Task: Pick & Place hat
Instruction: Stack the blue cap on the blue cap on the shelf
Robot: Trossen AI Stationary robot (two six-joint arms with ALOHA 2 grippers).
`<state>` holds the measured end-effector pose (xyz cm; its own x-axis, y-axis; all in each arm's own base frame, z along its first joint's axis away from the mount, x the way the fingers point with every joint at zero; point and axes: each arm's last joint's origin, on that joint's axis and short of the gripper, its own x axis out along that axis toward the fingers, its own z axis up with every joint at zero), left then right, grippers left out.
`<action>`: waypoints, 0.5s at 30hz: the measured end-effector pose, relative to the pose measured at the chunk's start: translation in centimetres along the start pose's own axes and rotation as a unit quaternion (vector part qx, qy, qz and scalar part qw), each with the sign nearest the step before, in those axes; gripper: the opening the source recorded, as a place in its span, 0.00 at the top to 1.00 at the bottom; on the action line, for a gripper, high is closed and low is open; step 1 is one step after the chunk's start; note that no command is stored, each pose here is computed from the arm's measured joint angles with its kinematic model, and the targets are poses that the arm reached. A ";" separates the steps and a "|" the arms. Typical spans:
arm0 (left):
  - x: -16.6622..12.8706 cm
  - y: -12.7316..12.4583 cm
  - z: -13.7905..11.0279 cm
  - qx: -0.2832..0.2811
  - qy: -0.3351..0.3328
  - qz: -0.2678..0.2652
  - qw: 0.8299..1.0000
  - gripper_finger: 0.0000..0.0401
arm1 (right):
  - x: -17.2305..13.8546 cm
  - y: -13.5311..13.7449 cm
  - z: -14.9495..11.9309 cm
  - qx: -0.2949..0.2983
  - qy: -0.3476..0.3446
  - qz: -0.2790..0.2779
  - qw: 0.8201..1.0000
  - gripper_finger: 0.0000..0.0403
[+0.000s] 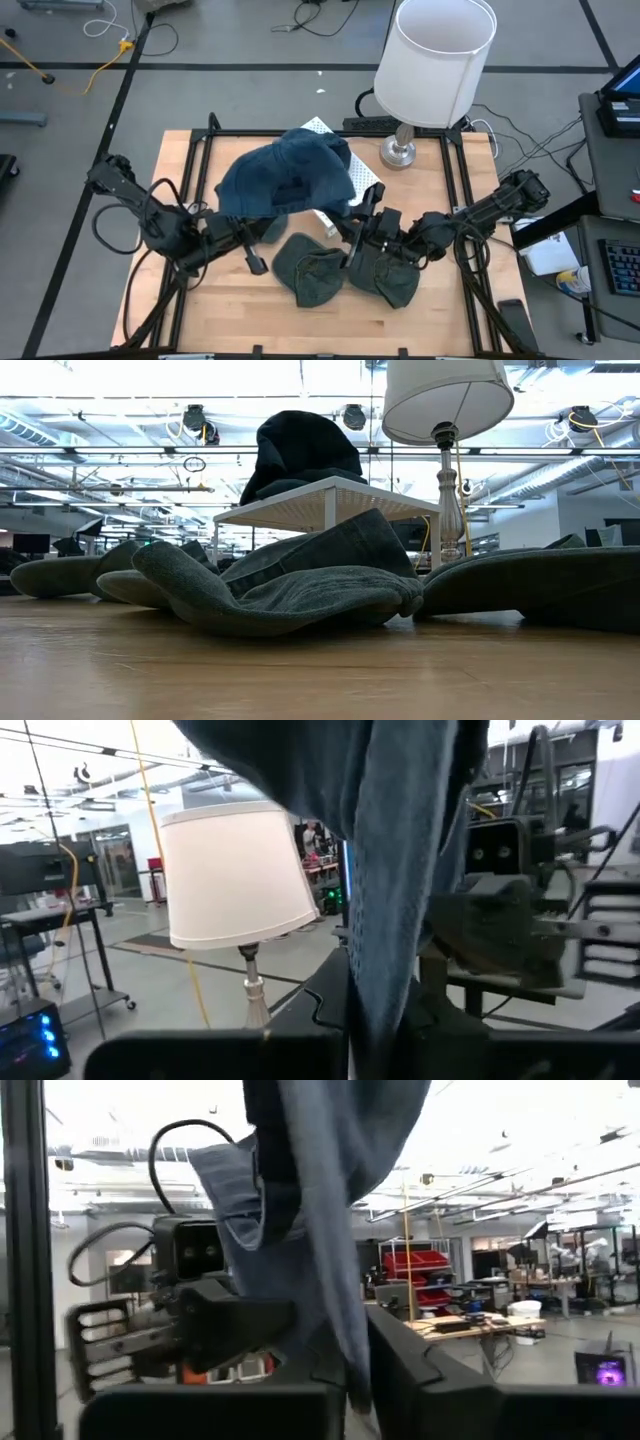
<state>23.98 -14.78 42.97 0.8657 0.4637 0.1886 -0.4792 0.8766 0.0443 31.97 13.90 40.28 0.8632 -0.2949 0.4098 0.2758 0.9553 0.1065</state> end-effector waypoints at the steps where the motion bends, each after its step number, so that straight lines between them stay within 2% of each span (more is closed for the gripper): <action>1: 0.0 0.0 0.0 -0.004 -0.001 -0.002 1.000 0.95 | 0.0 0.0 0.1 -0.002 -0.003 -0.001 1.000 0.97; 4: -0.4 -0.2 0.1 -0.022 -0.001 -0.010 1.000 0.93 | 0.0 -0.1 0.1 -0.003 0.000 -0.016 1.000 0.98; 9: -2.0 -0.9 0.3 -0.031 0.015 -0.005 0.999 0.88 | -0.5 -0.1 0.7 -0.057 0.006 -0.037 0.998 0.99; 12: -3.3 -1.2 0.5 -0.035 0.033 0.010 0.999 0.82 | -1.3 -0.1 2.2 -0.084 0.012 -0.047 0.995 0.99; 15: -4.5 -1.3 0.7 -0.050 0.055 0.041 0.996 0.74 | -2.0 -0.3 3.4 -0.107 0.022 -0.031 0.994 0.99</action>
<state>20.57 -18.08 42.76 0.8374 0.5408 0.0790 -0.5370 0.8410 -0.0655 28.75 14.29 42.54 0.8577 -0.3584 0.3688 0.4089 0.9101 -0.0665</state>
